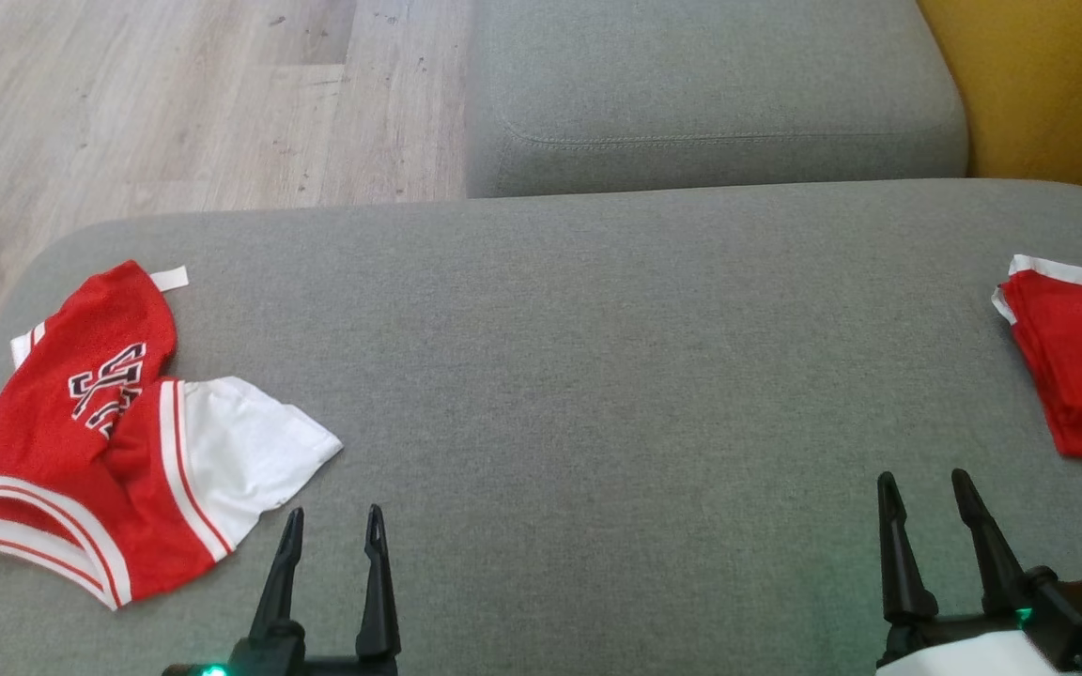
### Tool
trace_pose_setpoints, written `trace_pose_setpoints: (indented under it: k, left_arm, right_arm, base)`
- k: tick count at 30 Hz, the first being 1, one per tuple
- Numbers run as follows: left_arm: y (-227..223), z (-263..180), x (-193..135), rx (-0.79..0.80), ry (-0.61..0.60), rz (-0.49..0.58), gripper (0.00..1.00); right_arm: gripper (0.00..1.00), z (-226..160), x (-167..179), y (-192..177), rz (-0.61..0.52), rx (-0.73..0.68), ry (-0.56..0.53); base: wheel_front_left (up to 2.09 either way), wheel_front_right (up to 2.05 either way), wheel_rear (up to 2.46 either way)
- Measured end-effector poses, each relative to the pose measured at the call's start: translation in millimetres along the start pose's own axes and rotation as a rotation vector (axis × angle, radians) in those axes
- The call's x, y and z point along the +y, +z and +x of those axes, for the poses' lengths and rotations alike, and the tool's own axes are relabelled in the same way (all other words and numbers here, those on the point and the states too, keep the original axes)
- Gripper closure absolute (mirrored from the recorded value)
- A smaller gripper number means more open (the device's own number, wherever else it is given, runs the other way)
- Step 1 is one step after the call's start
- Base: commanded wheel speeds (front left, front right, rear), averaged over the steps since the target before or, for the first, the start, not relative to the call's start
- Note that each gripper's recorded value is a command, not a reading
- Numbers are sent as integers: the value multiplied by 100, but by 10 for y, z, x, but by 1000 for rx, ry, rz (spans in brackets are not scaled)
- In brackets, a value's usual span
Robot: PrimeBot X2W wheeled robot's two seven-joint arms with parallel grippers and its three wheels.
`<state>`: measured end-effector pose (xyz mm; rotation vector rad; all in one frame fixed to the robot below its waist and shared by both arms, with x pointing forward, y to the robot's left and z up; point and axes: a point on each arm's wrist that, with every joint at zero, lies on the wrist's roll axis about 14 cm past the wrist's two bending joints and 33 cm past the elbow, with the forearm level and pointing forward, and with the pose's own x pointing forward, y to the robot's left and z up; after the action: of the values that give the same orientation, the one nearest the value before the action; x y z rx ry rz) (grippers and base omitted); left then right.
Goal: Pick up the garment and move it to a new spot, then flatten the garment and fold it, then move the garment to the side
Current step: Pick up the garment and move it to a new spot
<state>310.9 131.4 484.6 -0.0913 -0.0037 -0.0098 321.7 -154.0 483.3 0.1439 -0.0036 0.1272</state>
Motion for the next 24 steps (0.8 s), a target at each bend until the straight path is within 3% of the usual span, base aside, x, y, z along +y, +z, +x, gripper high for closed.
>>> trace_pose_setpoints:
  k: [11,24]
  left_arm:
    - [10,-69,187,-5,63,-2,0]
    - [113,-590,1105,-44,414,-3,0]
  right_arm:
    - [0,133,224,-37,-9,15,80]
    - [0,423,1065,-181,-13,64,359]
  base:
    - [0,0,0]
    - [0,0,0]
